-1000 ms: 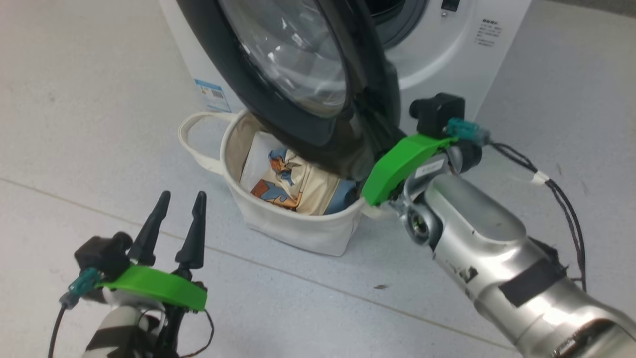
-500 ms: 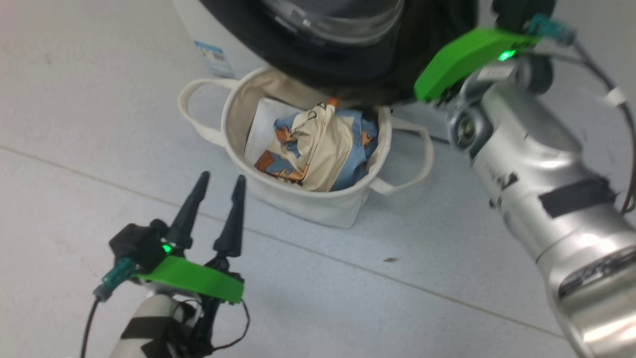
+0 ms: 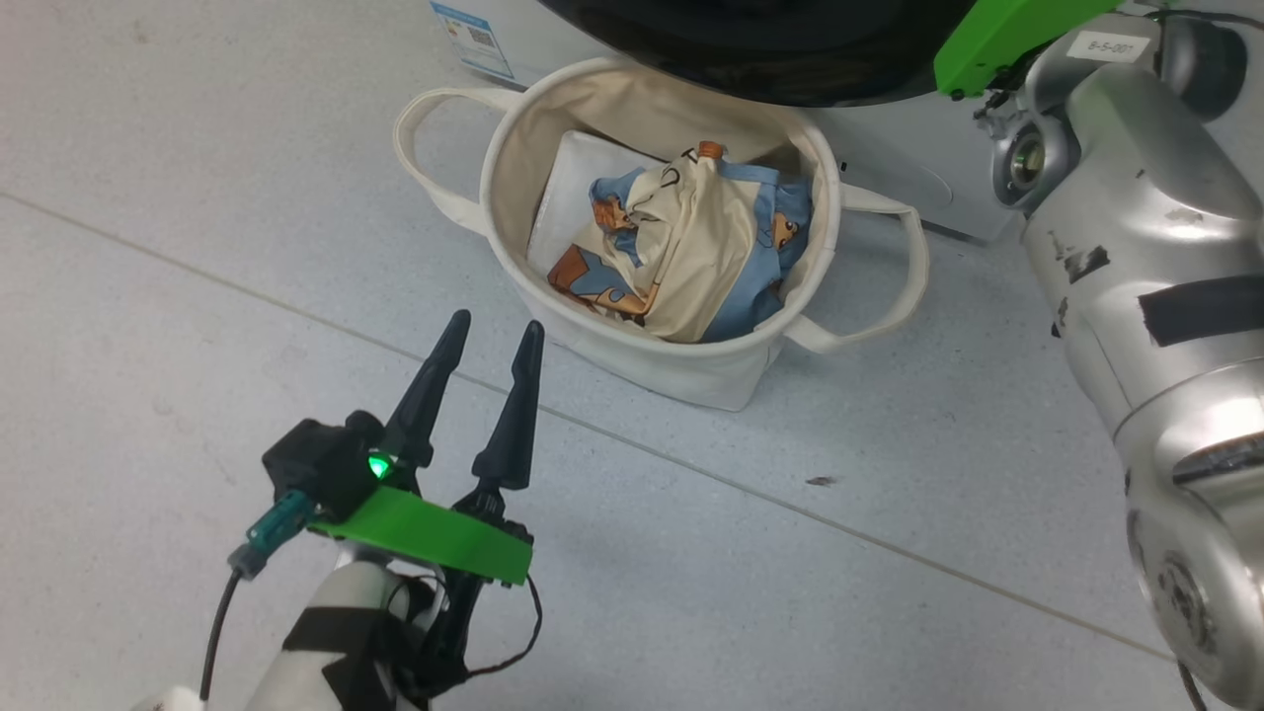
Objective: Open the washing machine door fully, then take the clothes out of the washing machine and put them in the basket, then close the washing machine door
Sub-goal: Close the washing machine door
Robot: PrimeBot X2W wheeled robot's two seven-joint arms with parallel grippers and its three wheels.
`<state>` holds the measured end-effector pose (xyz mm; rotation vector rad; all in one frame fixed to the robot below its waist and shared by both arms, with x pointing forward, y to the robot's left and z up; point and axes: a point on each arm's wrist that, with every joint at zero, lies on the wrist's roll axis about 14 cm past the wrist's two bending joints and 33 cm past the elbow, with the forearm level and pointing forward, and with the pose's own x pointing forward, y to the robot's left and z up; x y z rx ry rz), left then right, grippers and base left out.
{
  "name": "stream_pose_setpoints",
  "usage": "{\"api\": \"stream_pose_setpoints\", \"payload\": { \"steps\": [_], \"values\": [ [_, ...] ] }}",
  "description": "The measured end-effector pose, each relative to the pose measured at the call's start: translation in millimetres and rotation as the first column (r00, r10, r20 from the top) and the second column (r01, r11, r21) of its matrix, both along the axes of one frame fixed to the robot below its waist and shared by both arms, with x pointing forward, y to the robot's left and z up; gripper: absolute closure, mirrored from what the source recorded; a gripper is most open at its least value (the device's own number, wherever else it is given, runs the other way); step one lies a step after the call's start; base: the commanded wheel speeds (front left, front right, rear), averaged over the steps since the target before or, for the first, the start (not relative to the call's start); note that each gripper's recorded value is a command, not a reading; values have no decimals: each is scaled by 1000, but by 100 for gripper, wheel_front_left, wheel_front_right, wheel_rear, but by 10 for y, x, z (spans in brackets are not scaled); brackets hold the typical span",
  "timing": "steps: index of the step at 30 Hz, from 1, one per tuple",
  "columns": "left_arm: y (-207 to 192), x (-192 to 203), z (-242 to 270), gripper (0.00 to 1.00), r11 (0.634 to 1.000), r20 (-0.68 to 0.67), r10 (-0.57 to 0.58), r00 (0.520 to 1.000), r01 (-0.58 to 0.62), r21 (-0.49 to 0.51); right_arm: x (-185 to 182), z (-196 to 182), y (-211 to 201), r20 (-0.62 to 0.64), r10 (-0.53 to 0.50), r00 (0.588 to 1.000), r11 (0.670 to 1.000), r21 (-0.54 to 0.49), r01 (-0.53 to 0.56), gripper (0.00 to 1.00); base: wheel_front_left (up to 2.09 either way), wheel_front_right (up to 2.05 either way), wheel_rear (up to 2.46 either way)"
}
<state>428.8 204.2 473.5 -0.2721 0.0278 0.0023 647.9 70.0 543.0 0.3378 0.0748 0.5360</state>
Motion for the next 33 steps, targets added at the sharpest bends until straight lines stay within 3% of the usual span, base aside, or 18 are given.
{"api": "stream_pose_setpoints", "payload": {
  "steps": [6, 7, 8, 9, 16, 23, 29, 33],
  "values": [
    [-2, -14, 23, 0, 1000, 5, 3, 1000, -3, -2, 51, 80, -73, 21, -31, 999, 1000, 2, 31, 100, 0, 0, 0],
    [-2, -17, 29, 0, 1000, 6, 3, 1000, -3, -2, 49, 128, -69, 38, -29, 999, 1000, -1, 29, 70, 0, 0, 0],
    [-4, -20, 35, 0, 1000, 7, 2, 1000, -2, -3, 48, 182, -71, 55, -29, 998, 1000, -3, 29, 10, 0, 0, 0],
    [-6, -25, 43, 0, 1000, 9, 2, 1000, -2, -3, 42, 222, -75, 66, -30, 997, 1000, -3, 30, 0, 0, 0, 0],
    [-11, -48, 170, 0, 1000, 41, -8, 999, 8, 1, -187, 284, -124, 107, -4, 994, 999, -51, 9, 0, 0, 0, 0],
    [237, -178, 223, 0, 999, 50, 24, 998, -26, 37, -672, 401, -158, 182, 56, 982, 997, -59, -46, 0, 0, 0, 0],
    [328, -195, 263, 0, 998, 59, 16, 998, -20, 68, -996, 321, -512, 196, 3, 981, 999, -42, 6, 0, 0, 0, 0],
    [369, -124, 351, 0, 995, 80, -6, 997, -2, 99, -1219, 318, -960, 241, -92, 966, 993, -47, 106, 0, 0, 0, 0]
  ]
}}
